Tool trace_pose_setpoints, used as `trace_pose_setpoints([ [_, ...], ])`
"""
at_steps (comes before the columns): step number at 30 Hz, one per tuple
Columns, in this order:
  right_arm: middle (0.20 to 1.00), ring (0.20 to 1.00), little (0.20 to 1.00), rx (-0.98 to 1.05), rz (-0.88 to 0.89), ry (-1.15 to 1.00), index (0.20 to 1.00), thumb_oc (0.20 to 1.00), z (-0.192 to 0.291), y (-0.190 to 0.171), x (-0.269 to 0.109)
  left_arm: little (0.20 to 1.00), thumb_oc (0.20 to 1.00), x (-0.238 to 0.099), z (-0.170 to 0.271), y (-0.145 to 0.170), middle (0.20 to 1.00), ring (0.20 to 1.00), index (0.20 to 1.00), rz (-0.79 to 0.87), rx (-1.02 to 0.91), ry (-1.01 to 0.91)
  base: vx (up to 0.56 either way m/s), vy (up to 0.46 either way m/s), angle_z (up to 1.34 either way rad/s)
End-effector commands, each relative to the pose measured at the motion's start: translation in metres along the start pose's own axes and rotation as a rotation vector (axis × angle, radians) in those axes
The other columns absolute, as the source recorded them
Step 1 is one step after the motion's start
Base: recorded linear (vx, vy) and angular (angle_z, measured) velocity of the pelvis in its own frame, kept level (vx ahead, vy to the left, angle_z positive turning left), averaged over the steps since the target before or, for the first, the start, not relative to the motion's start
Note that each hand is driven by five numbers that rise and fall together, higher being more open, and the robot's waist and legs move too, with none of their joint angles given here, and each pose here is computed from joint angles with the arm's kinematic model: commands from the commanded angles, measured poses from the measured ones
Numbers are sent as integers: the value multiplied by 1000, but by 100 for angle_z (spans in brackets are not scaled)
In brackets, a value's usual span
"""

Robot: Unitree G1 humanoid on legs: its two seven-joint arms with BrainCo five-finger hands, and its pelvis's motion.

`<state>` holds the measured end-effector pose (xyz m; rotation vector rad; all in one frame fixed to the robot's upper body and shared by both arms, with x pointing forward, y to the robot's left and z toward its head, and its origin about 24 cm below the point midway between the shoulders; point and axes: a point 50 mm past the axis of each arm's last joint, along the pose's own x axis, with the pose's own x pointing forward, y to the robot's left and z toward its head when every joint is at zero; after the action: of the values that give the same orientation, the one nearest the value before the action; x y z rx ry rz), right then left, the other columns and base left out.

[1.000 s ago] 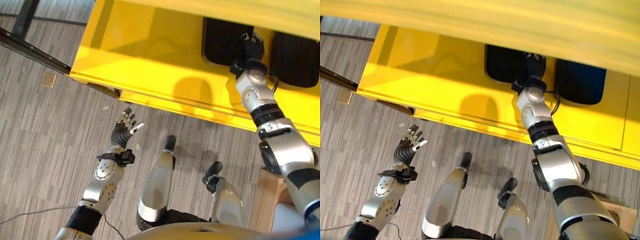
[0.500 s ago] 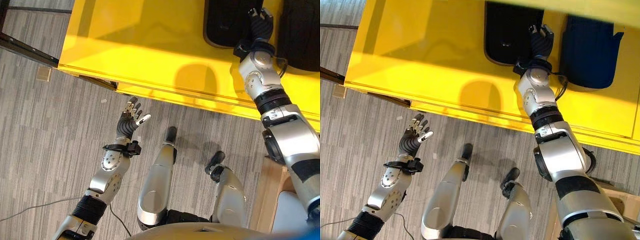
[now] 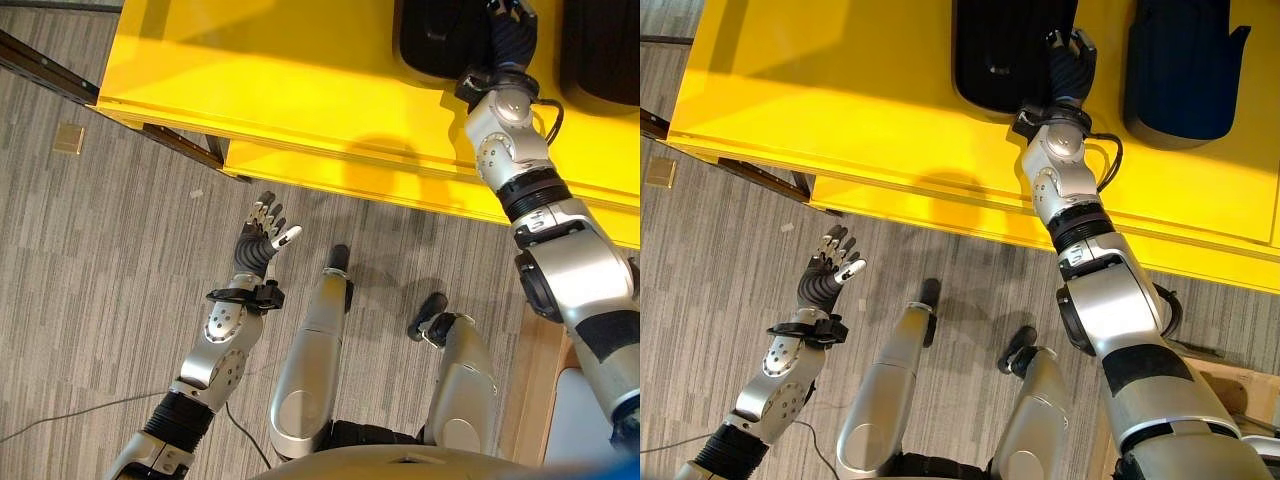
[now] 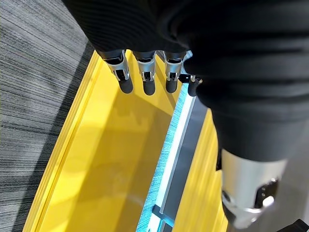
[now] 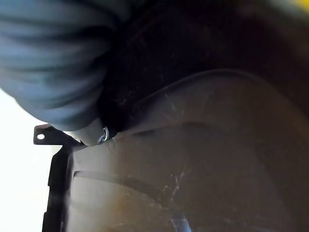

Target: Move parts from the plastic box to the shelf.

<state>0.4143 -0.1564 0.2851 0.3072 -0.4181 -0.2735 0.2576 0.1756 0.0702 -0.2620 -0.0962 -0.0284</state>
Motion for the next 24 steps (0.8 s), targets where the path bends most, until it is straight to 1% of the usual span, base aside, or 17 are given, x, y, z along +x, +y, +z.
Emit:
trace_pose_setpoints([
  [1, 200, 200, 200, 85, -35, -7, 200, 200, 8, -4, 5, 1000, 1000, 0, 20, -9, 1000, 1000, 1000, -42, -21, -107, 0, 0, 0],
  [7, 200, 200, 200, 90, -53, -2, 200, 200, 9, -6, 7, 1000, 1000, 2, 22, -11, 1000, 1000, 1000, -49, -20, -117, 0, 0, 0],
  [9, 200, 200, 200, 119, -71, -10, 200, 200, 13, -7, 9, 1000, 1000, 3, 22, -13, 1000, 1000, 1000, -58, -21, -116, -3, 23, 7],
  [15, 200, 200, 200, 104, -82, -10, 200, 200, 14, -10, 10, 1000, 1000, 4, 22, -13, 1000, 1000, 1000, -59, -14, -118, -1, 3, 1],
  [16, 253, 253, 253, 103, -73, -9, 253, 253, 14, -9, 10, 1000, 1000, 4, 23, -12, 1000, 1000, 1000, -59, -13, -120, 0, 0, 0],
  [17, 558, 558, 558, 99, -75, -9, 558, 558, 14, -10, 11, 1000, 1000, 5, 23, -12, 1000, 1000, 1000, -59, -12, -122, 0, 0, 0],
  [18, 912, 912, 912, 105, -76, -6, 912, 912, 13, -10, 10, 1000, 1000, 4, 23, -12, 1000, 1000, 1000, -58, -14, -123, 0, 0, 0],
  [19, 1000, 1000, 1000, 107, -73, -2, 1000, 1000, 12, -10, 10, 1000, 1000, 5, 23, -12, 1000, 1000, 1000, -57, -15, -123, 0, 0, 0],
  [24, 1000, 1000, 1000, 77, -59, -10, 1000, 1000, 13, -6, 10, 1000, 1000, 4, 24, -12, 1000, 1000, 1000, -56, -15, -126, 0, 0, 0],
])
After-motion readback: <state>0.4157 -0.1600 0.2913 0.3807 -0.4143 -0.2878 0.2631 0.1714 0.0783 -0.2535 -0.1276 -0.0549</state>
